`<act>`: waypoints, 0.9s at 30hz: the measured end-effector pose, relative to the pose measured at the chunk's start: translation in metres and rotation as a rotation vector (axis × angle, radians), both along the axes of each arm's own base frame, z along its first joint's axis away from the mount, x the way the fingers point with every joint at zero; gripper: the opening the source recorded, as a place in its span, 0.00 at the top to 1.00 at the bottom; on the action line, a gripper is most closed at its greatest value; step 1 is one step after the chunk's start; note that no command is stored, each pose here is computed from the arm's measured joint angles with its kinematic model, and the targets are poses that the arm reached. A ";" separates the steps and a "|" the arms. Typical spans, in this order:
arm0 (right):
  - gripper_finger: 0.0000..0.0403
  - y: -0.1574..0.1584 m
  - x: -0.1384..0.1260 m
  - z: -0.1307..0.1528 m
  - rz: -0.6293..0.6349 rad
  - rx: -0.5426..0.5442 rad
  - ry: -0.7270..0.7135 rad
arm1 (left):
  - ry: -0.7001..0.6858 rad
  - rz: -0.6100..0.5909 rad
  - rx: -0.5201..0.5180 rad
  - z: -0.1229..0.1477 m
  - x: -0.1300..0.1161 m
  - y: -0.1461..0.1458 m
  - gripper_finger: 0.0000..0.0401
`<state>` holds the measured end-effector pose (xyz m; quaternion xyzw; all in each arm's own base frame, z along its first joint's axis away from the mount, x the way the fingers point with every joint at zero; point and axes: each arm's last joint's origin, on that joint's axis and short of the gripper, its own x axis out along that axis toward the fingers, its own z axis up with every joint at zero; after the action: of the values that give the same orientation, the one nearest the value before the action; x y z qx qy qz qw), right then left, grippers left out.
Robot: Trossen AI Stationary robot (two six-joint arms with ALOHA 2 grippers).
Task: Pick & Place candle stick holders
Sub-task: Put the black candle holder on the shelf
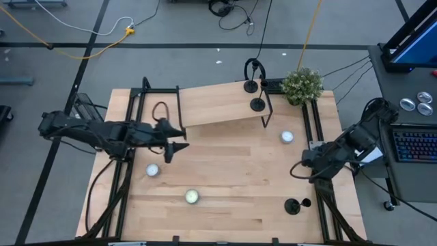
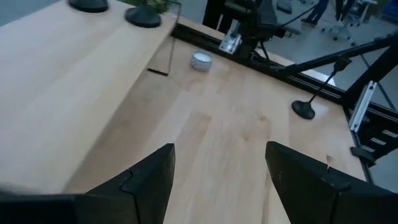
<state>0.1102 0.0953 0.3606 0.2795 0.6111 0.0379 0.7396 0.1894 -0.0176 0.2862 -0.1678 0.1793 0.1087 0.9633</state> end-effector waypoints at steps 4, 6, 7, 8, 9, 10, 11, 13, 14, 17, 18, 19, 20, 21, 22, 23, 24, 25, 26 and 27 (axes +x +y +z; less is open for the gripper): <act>0.89 0.003 0.003 -0.002 -0.062 0.027 0.053 | -0.045 0.011 -0.018 -0.006 -0.023 0.003 0.36; 0.85 0.005 0.004 -0.001 -0.087 0.066 0.082 | -0.068 0.007 -0.024 -0.008 -0.032 0.003 0.36; 0.82 0.006 0.004 -0.001 -0.101 0.083 0.093 | -0.081 0.002 -0.025 -0.010 -0.036 0.003 0.36; 0.79 0.007 0.005 -0.001 -0.114 0.098 0.096 | -0.086 -0.002 -0.026 -0.012 -0.039 0.003 0.36; 0.77 0.008 0.007 0.000 -0.126 0.113 0.097 | -0.089 -0.007 -0.026 -0.014 -0.042 0.003 0.36; 0.74 0.010 0.008 0.000 -0.131 0.128 0.103 | -0.097 -0.011 -0.025 -0.014 -0.045 0.003 0.36; 0.71 0.011 0.009 0.000 -0.134 0.136 0.108 | -0.103 -0.015 -0.025 -0.015 -0.047 0.003 0.36; 0.65 0.015 0.011 -0.001 -0.140 0.142 0.116 | -0.102 -0.014 -0.022 -0.016 -0.051 0.002 0.36; 0.63 0.017 0.011 -0.002 -0.140 0.141 0.123 | -0.106 -0.019 -0.020 -0.016 -0.052 0.002 0.36; 0.57 0.024 0.013 -0.006 -0.142 0.122 0.161 | -0.109 -0.025 -0.009 -0.017 -0.055 0.002 0.36; 0.55 0.027 0.013 -0.008 -0.145 0.116 0.174 | -0.113 -0.026 -0.008 -0.016 -0.055 0.002 0.36; 0.54 0.029 0.013 -0.009 -0.149 0.110 0.188 | -0.114 -0.026 -0.007 -0.016 -0.055 0.002 0.36; 0.53 0.031 0.013 -0.010 -0.153 0.105 0.200 | -0.114 -0.026 -0.007 -0.016 -0.056 0.002 0.36; 0.53 0.033 0.014 -0.011 -0.158 0.102 0.209 | -0.112 -0.026 -0.007 -0.016 -0.055 0.002 0.36; 0.53 0.035 0.014 -0.012 -0.165 0.101 0.218 | -0.113 -0.025 -0.008 -0.016 -0.055 0.002 0.36; 0.53 0.037 0.014 -0.013 -0.171 0.099 0.226 | -0.113 -0.025 -0.008 -0.016 -0.055 0.002 0.36; 0.54 0.039 0.015 -0.014 -0.175 0.098 0.235 | -0.114 -0.025 -0.008 -0.016 -0.056 0.002 0.36; 0.54 0.042 0.015 -0.015 -0.176 0.095 0.241 | -0.114 -0.025 -0.009 -0.016 -0.055 0.002 0.36; 0.54 0.044 0.016 -0.016 -0.176 0.093 0.246 | -0.113 -0.025 -0.010 -0.016 -0.055 0.002 0.36; 0.55 0.047 0.016 -0.017 -0.175 0.092 0.251 | -0.113 -0.025 -0.010 -0.016 -0.055 0.002 0.36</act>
<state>0.1266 0.1424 0.3432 0.3675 0.6698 -0.0340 0.6443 0.1340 -0.0152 0.2700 -0.1763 0.1271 0.0862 0.9723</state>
